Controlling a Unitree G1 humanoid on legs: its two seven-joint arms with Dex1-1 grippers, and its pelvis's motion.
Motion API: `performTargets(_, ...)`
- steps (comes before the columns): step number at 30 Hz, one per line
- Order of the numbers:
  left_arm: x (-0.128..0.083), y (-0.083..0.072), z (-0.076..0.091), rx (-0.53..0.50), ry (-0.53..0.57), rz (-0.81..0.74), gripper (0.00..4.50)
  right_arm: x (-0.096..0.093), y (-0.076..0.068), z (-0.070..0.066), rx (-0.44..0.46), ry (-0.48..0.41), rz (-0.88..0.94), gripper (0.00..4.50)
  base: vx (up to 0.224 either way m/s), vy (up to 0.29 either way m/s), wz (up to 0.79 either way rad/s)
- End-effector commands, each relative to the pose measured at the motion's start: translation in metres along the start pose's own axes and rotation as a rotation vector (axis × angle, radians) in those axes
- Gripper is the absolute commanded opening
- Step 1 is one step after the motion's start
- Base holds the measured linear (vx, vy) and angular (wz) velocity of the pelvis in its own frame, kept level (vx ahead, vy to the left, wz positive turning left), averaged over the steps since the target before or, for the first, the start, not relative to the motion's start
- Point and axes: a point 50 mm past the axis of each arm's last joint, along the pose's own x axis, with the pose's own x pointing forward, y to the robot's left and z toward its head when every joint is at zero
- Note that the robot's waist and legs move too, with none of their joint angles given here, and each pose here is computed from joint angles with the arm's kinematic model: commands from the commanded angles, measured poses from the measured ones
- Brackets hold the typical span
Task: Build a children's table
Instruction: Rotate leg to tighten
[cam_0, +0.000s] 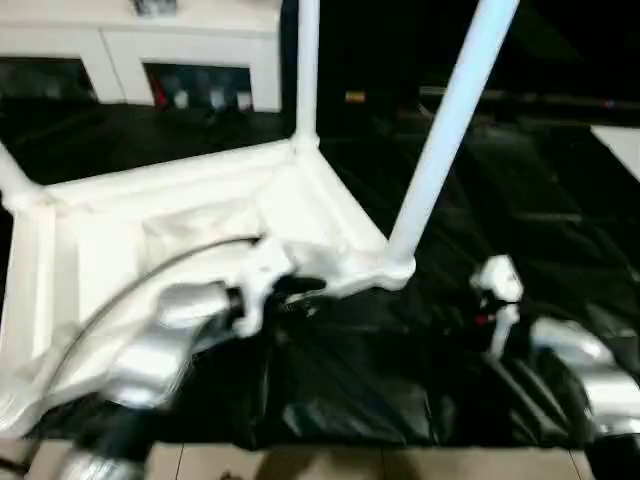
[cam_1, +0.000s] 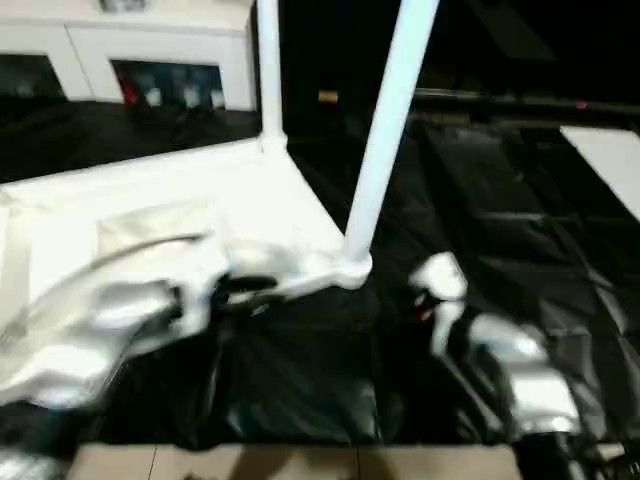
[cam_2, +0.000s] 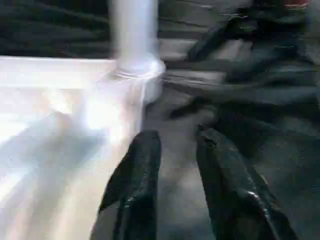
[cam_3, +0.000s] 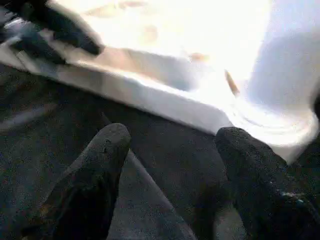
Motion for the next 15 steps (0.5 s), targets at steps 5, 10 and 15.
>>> performTargets(5,-0.031,-0.009,-0.007,-0.050,0.152,0.040,2.05,0.046,-0.006,0.014,0.046,-0.064,-0.075,3.13,0.000,0.000,0.00)
performTargets(10,-0.044,-0.009,-0.014,-0.084,0.221,0.076,2.38,0.069,-0.002,0.017,0.083,-0.081,-0.073,3.13,0.000,0.000,0.00)
performTargets(15,-0.054,-0.012,-0.021,-0.104,0.300,0.107,2.80,0.103,0.000,0.026,0.124,-0.122,-0.153,3.13,0.000,0.000,0.00)
